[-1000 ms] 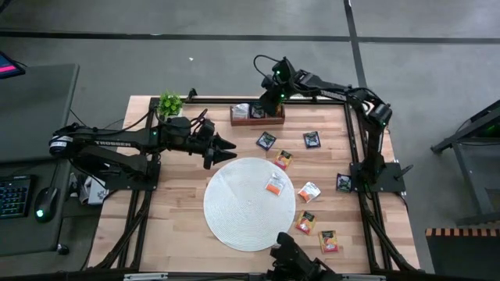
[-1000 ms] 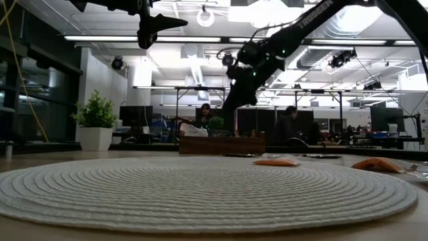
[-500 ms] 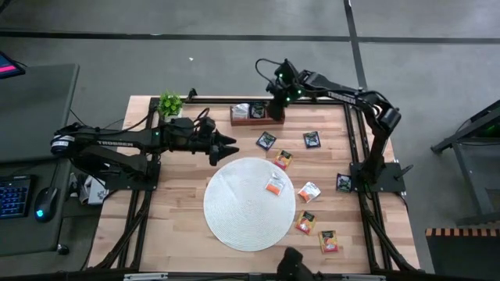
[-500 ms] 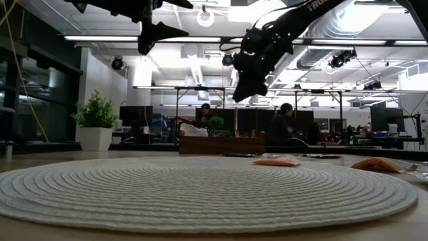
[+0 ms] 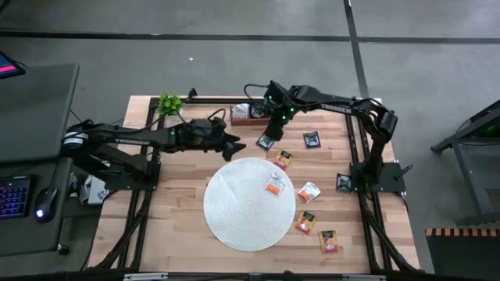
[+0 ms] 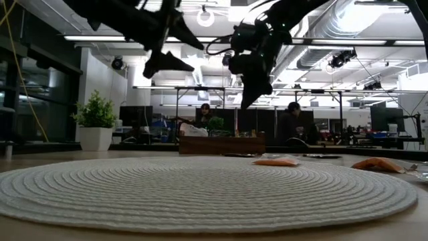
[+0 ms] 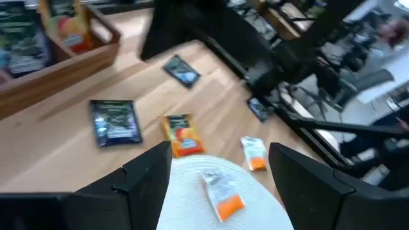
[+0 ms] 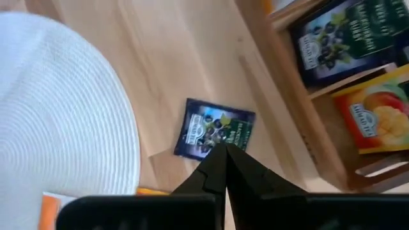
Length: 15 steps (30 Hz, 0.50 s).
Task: Pick & Place Tea
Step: Put the blue tea bag into the middle section of the wooden organizer
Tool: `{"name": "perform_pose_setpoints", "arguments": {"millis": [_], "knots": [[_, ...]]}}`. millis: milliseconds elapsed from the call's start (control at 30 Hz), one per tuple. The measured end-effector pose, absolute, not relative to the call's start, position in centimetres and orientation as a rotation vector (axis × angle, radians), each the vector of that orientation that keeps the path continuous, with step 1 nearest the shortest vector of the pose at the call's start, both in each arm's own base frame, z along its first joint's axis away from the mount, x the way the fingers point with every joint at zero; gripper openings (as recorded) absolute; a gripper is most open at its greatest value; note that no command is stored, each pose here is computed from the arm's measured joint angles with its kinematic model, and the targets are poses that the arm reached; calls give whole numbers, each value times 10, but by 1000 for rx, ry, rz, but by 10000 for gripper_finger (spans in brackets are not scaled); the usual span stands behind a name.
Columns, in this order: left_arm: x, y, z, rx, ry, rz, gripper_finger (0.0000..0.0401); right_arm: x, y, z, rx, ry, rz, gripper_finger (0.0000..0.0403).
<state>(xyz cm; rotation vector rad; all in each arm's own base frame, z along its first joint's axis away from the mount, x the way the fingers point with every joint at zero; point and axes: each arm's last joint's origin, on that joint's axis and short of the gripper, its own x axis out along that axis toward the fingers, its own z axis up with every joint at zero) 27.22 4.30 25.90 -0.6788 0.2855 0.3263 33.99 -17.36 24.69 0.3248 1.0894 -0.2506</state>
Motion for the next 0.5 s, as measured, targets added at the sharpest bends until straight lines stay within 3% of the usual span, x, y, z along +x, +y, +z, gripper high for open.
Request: {"name": "perform_pose_setpoints", "arguments": {"millis": [300, 500], "knots": [[264, 80, 255, -710, 305, 340, 259, 352, -154, 235, 313, 1136, -267, 1], [260, 93, 255, -721, 303, 327, 259, 346, -148, 197, 464, 1021, -329, 0]]}}
